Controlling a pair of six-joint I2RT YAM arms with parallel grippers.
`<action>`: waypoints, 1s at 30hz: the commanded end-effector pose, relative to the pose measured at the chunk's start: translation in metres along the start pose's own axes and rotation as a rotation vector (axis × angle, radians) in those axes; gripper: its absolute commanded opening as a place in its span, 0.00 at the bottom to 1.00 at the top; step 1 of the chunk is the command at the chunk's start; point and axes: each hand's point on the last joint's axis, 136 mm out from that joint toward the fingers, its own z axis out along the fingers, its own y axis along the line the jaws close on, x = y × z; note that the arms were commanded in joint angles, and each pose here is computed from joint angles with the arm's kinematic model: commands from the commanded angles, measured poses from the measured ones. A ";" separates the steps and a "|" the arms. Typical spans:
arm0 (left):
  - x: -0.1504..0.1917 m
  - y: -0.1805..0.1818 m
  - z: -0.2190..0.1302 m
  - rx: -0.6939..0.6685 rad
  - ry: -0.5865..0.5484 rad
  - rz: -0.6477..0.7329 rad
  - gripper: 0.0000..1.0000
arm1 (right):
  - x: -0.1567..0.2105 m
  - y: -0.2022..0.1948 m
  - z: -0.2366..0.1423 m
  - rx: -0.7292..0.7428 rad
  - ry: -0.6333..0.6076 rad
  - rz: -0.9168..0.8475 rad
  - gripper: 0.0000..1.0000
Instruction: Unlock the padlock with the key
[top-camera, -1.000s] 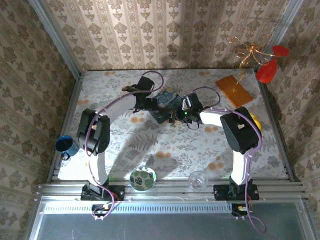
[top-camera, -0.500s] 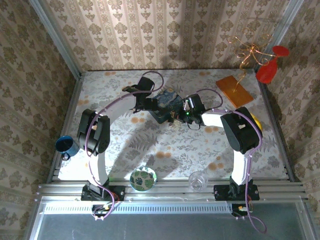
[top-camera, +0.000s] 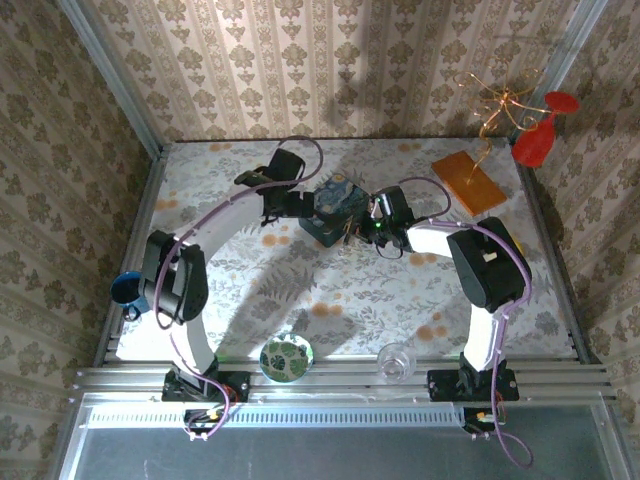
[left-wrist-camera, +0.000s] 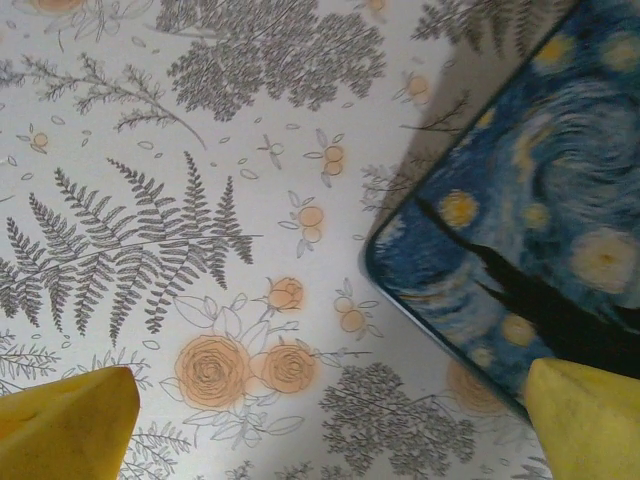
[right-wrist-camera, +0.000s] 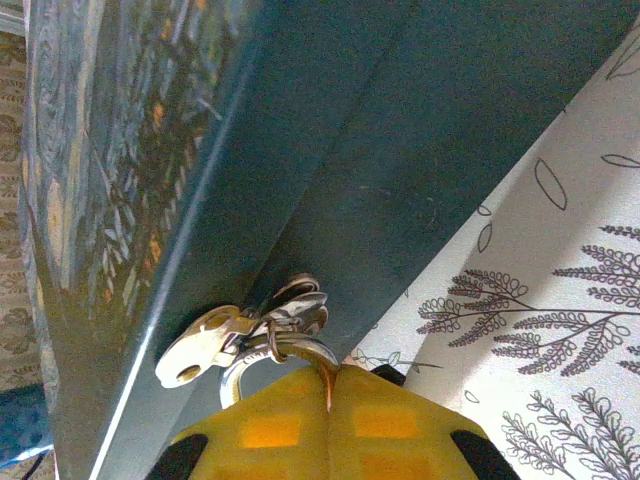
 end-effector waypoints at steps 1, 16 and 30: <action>0.007 -0.015 -0.007 -0.008 -0.015 0.016 1.00 | -0.009 0.007 -0.012 0.001 -0.040 0.016 0.00; 0.035 -0.035 0.050 -0.222 0.104 0.257 1.00 | 0.013 -0.027 -0.022 0.123 -0.018 0.163 0.00; 0.041 -0.008 0.055 -0.266 0.136 0.228 1.00 | -0.004 -0.026 -0.018 0.006 -0.018 0.274 0.00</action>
